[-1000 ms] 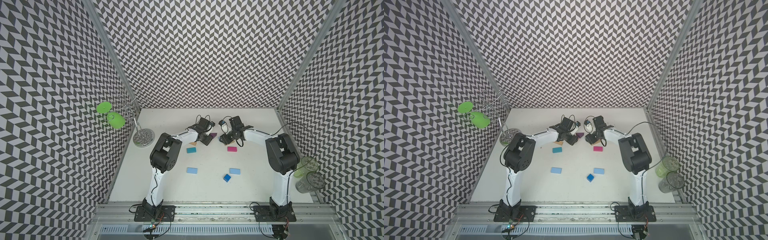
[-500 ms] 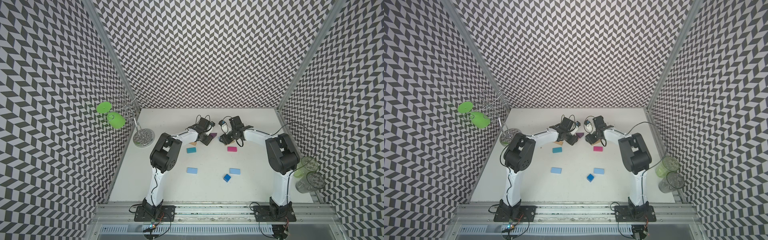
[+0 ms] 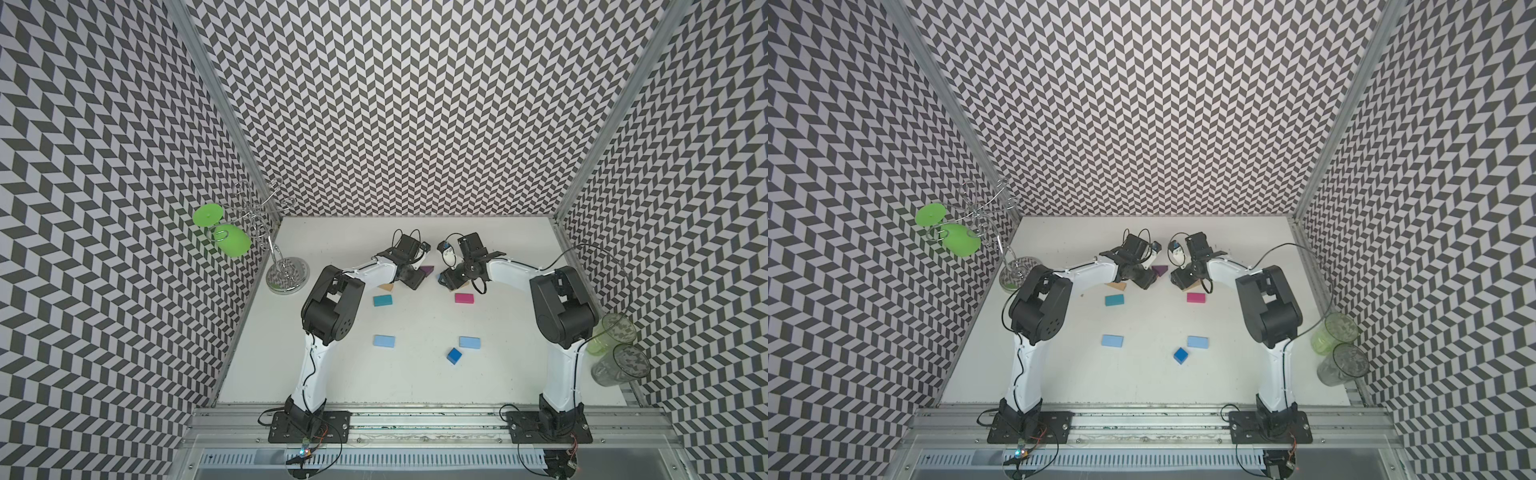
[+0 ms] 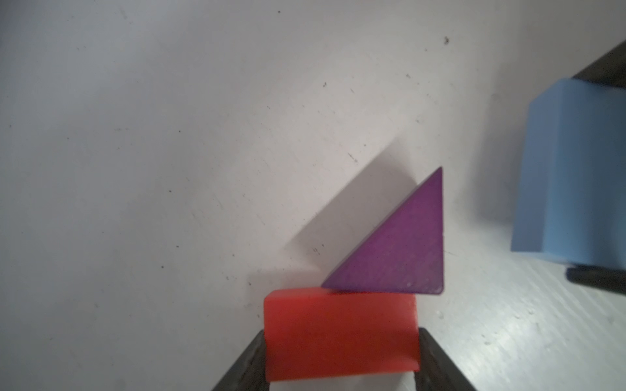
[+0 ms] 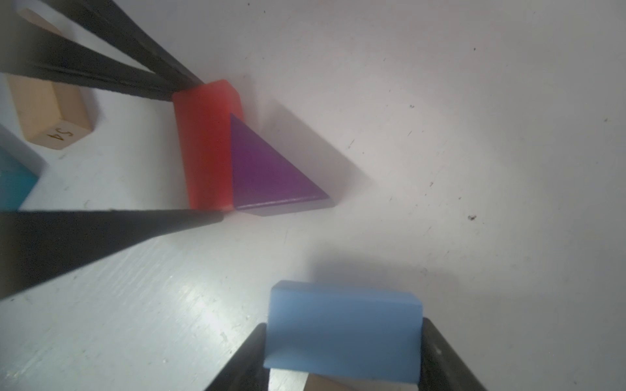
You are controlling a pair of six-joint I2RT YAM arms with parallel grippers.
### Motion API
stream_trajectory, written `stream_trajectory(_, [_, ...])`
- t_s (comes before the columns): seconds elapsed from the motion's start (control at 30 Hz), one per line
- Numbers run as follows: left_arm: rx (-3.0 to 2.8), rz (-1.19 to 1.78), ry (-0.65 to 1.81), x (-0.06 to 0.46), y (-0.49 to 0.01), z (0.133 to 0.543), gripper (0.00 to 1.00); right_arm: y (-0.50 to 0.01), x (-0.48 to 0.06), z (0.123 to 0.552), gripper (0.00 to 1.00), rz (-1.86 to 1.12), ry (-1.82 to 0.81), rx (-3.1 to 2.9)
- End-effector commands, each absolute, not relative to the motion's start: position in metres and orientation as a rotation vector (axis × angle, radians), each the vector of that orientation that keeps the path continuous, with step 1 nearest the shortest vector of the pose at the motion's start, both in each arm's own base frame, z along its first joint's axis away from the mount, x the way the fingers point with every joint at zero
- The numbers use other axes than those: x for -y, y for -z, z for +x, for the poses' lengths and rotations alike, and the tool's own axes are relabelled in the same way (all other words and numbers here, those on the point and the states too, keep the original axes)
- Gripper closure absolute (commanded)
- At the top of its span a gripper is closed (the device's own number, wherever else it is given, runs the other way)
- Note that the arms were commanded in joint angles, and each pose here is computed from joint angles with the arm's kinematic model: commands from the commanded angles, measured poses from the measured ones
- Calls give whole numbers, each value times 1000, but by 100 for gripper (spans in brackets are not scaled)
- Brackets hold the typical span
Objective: Assemble a heart with building blocks
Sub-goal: Pick up the building block from the center of the board.
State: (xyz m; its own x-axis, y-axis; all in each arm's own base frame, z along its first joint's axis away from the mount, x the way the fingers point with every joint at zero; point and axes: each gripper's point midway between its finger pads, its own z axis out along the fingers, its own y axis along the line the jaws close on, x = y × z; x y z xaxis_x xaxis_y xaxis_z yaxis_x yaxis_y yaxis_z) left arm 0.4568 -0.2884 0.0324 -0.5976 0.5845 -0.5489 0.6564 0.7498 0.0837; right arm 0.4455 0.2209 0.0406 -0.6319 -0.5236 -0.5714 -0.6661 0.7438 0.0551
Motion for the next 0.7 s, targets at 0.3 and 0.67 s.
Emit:
stream_trajectory(0.3, [-2447, 955, 134, 283, -10, 447, 1, -41, -229, 450, 62, -910, -374, -2388])
stream_trajectory(0.67, [-2310, 864, 243, 287, -94, 452, 1, -35, -238, 452, 63, -940, -364, -2396])
